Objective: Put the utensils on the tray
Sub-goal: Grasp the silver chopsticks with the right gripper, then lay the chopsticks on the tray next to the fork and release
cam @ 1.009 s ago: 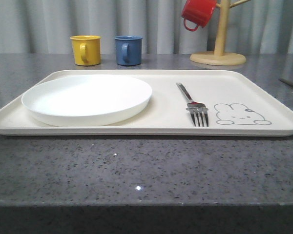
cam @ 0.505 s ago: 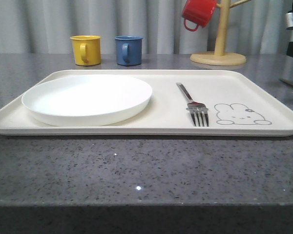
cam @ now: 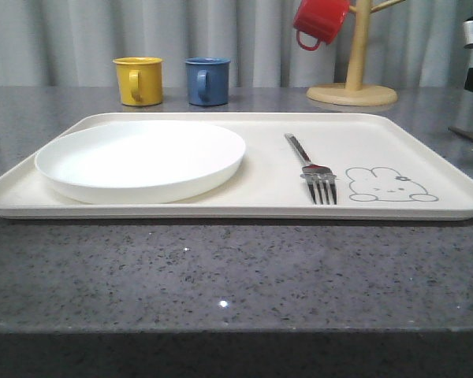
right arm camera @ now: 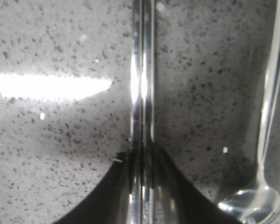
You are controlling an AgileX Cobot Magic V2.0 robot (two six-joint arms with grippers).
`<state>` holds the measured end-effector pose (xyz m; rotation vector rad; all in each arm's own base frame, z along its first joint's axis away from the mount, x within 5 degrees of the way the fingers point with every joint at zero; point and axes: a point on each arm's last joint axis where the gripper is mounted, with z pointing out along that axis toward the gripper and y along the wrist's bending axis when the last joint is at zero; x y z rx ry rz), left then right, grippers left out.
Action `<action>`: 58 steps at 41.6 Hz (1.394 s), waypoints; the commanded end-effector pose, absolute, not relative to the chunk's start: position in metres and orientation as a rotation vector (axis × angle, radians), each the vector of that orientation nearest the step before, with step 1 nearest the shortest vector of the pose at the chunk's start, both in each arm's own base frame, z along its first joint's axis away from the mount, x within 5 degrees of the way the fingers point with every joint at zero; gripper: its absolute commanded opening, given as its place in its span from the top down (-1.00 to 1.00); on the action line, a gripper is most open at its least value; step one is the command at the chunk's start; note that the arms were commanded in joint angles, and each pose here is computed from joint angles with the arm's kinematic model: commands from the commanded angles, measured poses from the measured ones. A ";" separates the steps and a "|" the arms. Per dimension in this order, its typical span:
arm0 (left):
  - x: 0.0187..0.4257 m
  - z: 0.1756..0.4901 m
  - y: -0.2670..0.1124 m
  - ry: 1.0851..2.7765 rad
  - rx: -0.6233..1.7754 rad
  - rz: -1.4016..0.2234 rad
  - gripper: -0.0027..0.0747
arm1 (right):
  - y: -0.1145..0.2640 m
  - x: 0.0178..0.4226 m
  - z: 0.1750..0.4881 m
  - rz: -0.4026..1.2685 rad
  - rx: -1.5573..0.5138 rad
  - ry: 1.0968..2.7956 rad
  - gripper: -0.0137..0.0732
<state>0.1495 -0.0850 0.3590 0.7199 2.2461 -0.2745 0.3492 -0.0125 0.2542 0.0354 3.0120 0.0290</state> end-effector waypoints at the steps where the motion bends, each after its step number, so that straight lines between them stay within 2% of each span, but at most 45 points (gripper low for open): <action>1: 0.150 0.373 -0.087 2.161 0.685 -0.307 0.12 | -0.013 0.346 0.272 0.030 0.021 2.962 0.49; 5: 0.150 0.373 -0.087 2.161 0.685 -0.307 0.12 | -0.011 0.343 0.277 0.044 0.020 2.959 0.49; 10: 0.150 0.373 -0.087 2.161 0.685 -0.307 0.12 | 0.002 0.334 0.300 0.099 -0.013 2.919 0.49; 15: 0.150 0.373 -0.087 2.161 0.685 -0.307 0.12 | 0.034 0.321 0.322 0.192 -0.123 2.891 0.49; 20: 0.150 0.373 -0.087 2.159 0.684 -0.307 0.12 | 0.070 0.312 0.329 0.319 -0.232 2.882 0.49; 25: 0.150 0.373 -0.087 2.157 0.683 -0.307 0.12 | 0.095 0.311 0.326 0.449 -0.156 2.892 0.49; 35: 0.150 0.373 -0.087 2.156 0.683 -0.307 0.12 | 0.112 0.323 0.312 0.548 0.041 2.890 0.49; 40: 0.150 0.373 -0.087 2.152 0.682 -0.308 0.12 | 0.114 0.329 0.306 0.566 0.058 2.883 0.44; 48: 0.151 0.374 -0.087 2.143 0.678 -0.309 0.12 | 0.116 0.335 0.294 0.562 0.080 2.914 0.21; 58: 0.151 0.374 -0.087 2.143 0.678 -0.309 0.12 | 0.117 0.340 0.288 0.557 0.086 2.918 0.20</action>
